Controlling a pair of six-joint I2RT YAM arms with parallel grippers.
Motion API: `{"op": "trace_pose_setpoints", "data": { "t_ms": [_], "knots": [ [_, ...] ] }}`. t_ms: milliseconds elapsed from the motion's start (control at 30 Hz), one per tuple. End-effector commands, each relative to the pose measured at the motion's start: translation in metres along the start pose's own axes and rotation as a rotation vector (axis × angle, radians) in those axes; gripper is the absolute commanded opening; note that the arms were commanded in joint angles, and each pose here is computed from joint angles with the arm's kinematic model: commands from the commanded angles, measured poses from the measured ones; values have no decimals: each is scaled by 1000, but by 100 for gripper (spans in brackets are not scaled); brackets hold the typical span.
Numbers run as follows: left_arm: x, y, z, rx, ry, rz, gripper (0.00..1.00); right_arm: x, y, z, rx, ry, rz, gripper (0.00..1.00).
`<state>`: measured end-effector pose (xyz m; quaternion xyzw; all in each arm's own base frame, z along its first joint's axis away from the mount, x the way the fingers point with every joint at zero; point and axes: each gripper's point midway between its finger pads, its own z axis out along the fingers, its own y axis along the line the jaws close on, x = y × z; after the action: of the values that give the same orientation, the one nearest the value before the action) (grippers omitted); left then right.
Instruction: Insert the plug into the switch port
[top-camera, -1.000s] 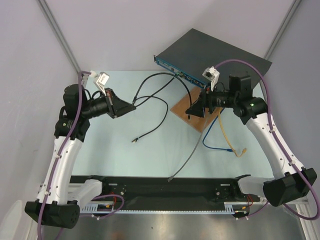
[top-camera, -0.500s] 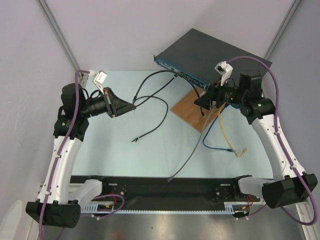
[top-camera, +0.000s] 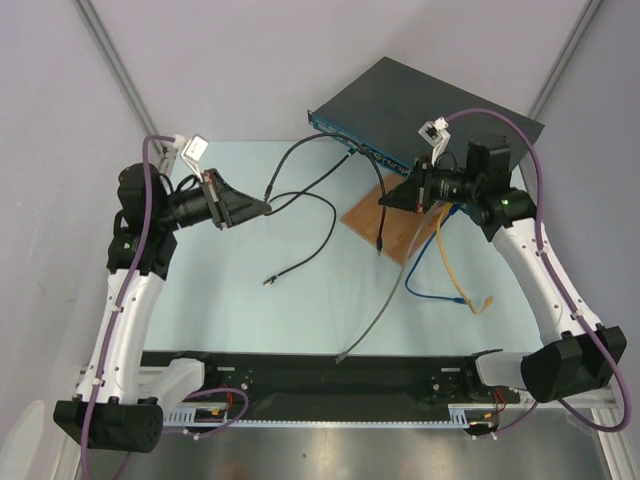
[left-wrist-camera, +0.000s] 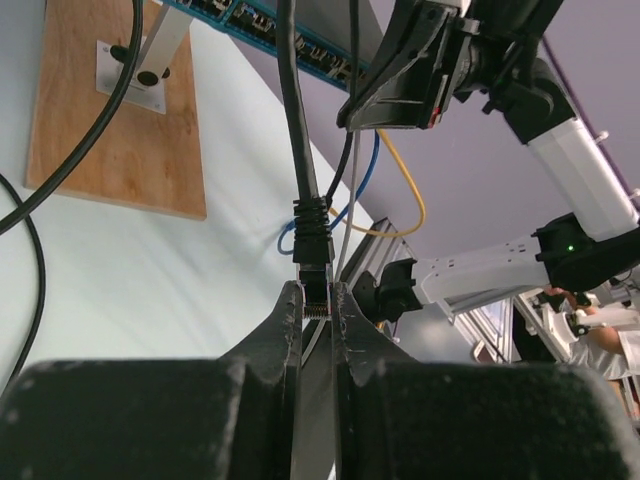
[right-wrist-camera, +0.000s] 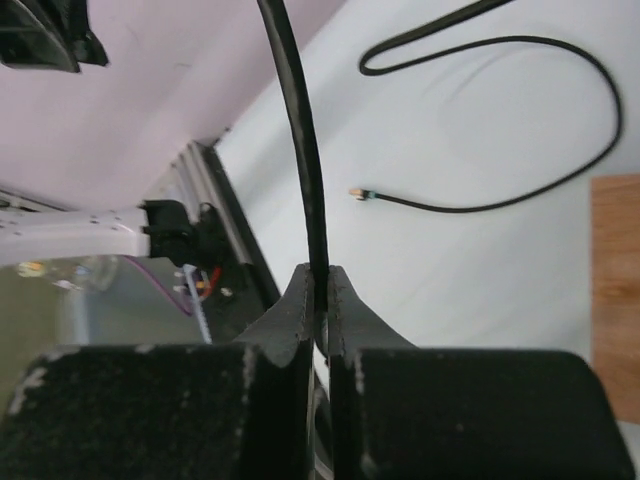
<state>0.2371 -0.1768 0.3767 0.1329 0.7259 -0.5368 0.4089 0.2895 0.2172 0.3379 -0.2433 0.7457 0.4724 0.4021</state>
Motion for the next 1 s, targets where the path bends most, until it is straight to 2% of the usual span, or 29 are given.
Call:
{"op": "trace_pose_setpoints", "data": {
  "t_ms": [0,100,167,200,233,300,333,433,467,500,533,567,600,633,700,733,800,867,933,967],
  "knots": [
    [-14,-15,-3,48,-29,20,0,-16,25,3,-137,-28,69,0],
    [-18,-3,-4,-33,-57,50,6,-21,36,4,-198,-31,142,0],
    [-27,5,-8,-103,-86,166,23,-24,43,4,-248,-38,169,0],
    [-27,11,-11,-148,-88,193,35,-24,45,4,-267,-39,188,0],
    [-36,16,-16,-208,-125,256,49,-20,48,4,-286,-21,294,0],
    [-43,21,-23,-261,-144,425,60,-25,59,2,-356,-35,293,0],
    [-48,18,-28,-274,-160,535,70,-25,66,2,-379,-19,365,0],
    [-60,-6,-33,-222,-218,757,78,-21,76,1,-438,-4,388,0],
    [-60,-20,-36,-174,-233,907,80,-19,82,1,-460,16,409,0],
    [-58,-26,-36,-146,-232,964,81,-16,86,2,-471,30,411,0],
    [-52,-33,-34,-104,-218,1018,81,-14,89,2,-480,44,413,0],
    [-52,-43,-33,-66,-203,1142,81,-8,94,3,-494,71,418,0],
    [-44,-42,-30,-49,-162,1172,81,-6,95,4,-498,83,418,0],
    [-42,-57,-27,-2,-151,1245,81,-3,96,4,-502,97,422,0],
    [-33,-57,-21,35,-90,1383,81,6,99,6,-513,144,435,0],
    [-30,-68,-18,80,-84,1493,82,9,98,6,-516,158,441,0],
    [-18,-62,-11,110,-25,1533,84,14,96,6,-524,193,464,0],
    [-14,-62,-6,129,-25,1548,86,13,95,4,-530,201,467,0],
    [-15,-56,-5,94,-29,1489,89,7,87,0,-508,171,459,0],
    [-8,-47,-3,78,-15,1414,91,2,82,-1,-484,155,476,0]
  ]
}}
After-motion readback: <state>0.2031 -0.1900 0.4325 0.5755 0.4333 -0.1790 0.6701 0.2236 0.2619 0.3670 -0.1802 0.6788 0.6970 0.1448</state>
